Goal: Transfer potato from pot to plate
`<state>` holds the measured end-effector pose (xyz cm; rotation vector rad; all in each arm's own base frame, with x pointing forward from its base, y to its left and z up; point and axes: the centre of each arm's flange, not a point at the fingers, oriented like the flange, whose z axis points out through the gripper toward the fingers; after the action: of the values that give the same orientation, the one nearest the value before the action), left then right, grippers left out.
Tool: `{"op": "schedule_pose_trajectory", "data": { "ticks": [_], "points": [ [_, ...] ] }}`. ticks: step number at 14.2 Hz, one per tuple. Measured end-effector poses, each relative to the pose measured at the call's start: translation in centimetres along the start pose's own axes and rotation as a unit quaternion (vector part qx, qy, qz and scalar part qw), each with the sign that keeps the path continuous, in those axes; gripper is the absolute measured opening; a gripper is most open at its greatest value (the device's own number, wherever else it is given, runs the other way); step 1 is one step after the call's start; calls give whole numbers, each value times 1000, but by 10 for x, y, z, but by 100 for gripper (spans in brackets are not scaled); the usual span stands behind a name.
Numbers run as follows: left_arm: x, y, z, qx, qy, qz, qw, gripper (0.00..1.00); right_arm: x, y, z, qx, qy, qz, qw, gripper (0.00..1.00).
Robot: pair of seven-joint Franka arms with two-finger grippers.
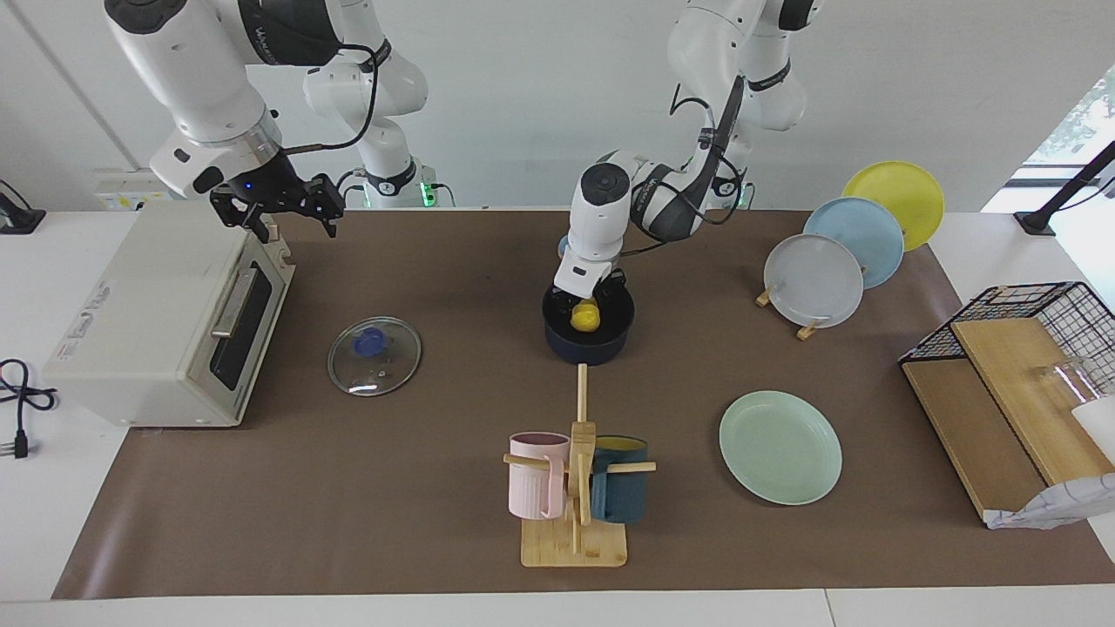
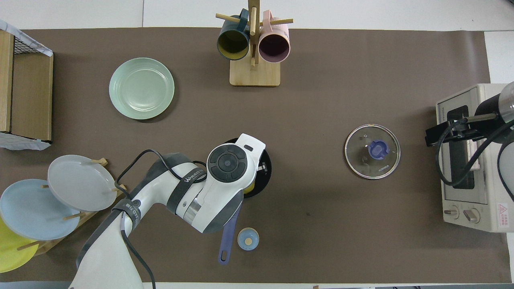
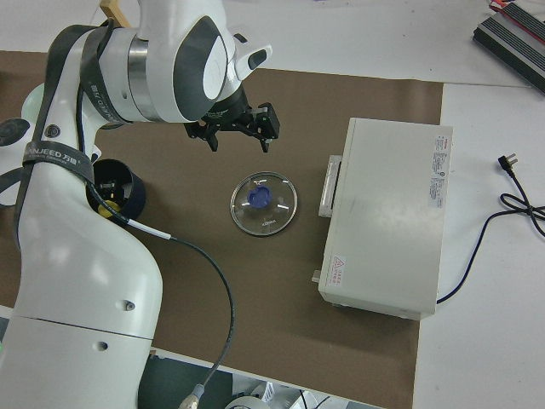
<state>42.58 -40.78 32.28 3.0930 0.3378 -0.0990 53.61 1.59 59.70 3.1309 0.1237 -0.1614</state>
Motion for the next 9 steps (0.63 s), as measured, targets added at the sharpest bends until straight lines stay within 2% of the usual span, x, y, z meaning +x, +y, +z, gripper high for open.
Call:
{"op": "schedule_pose_trajectory", "data": {
  "ticks": [5, 9],
  "points": [
    [4, -1, -2, -2, 2, -3, 1000, 65, -1, 27, 3, 1, 0, 25, 1000, 100],
    [26, -8, -22, -14, 12, -9, 1000, 65, -1, 24, 2, 1, 1, 23, 1000, 100]
  ]
}}
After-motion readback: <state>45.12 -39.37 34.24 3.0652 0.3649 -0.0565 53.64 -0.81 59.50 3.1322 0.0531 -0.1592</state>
